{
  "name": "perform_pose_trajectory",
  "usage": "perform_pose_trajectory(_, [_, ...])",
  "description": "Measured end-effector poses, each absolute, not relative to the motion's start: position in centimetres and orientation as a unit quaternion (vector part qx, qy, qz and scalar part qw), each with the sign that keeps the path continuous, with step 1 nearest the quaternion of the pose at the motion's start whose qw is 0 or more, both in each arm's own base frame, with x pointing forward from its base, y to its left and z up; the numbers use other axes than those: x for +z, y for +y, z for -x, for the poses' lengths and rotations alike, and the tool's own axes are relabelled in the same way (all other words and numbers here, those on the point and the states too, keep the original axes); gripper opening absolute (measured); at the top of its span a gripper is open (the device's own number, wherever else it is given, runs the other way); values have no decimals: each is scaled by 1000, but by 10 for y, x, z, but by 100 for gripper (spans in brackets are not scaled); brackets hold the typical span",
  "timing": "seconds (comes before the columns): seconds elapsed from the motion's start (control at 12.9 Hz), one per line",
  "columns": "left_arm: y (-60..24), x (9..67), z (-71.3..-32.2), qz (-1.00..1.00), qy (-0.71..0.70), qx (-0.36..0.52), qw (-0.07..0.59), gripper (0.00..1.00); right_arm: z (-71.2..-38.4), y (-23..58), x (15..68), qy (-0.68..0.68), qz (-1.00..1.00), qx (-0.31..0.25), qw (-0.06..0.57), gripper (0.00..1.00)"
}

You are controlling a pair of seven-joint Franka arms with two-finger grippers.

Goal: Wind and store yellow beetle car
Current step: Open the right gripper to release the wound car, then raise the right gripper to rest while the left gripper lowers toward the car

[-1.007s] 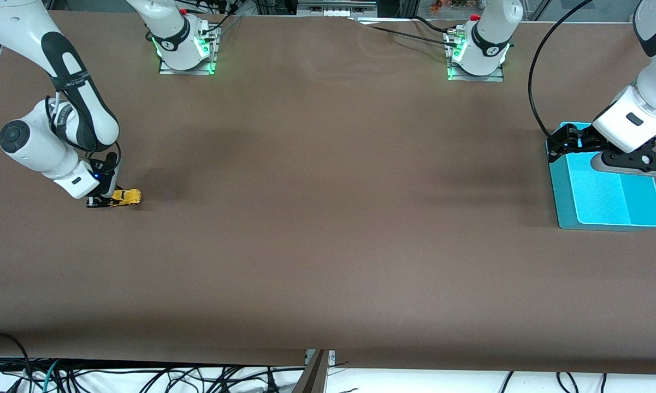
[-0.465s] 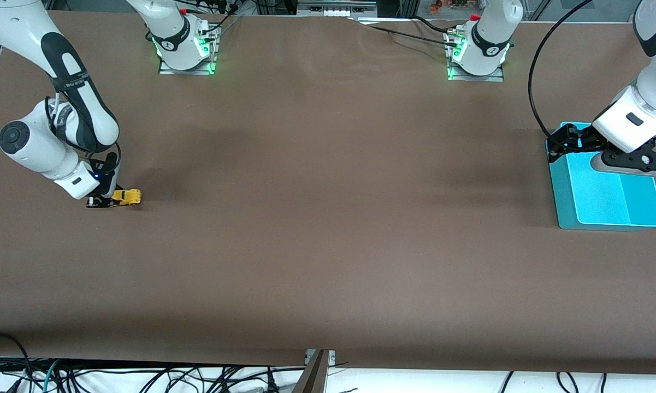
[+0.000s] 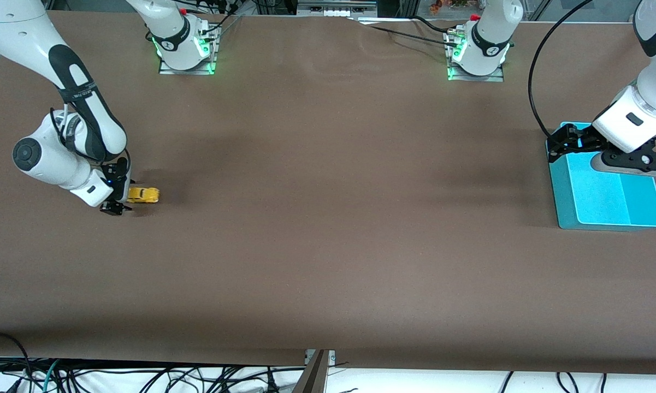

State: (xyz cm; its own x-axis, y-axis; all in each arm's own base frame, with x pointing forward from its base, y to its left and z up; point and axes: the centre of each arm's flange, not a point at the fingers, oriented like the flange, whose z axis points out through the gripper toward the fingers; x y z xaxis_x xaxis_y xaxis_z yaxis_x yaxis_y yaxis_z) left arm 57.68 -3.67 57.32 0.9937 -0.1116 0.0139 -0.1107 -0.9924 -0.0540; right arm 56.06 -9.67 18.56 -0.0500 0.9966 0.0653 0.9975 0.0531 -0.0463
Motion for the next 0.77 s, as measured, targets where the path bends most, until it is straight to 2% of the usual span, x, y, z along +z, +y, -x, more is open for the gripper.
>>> perform_pose_trajectory(0.46, [-37, 573, -577, 998, 56, -8, 27, 100, -595, -67, 246, -743, 668, -32, 21, 99])
perform_pose_trajectory(0.77, [-37, 573, -577, 998, 56, -8, 27, 100, -597, -53, 307, -721, 692, -38, 13, 100])
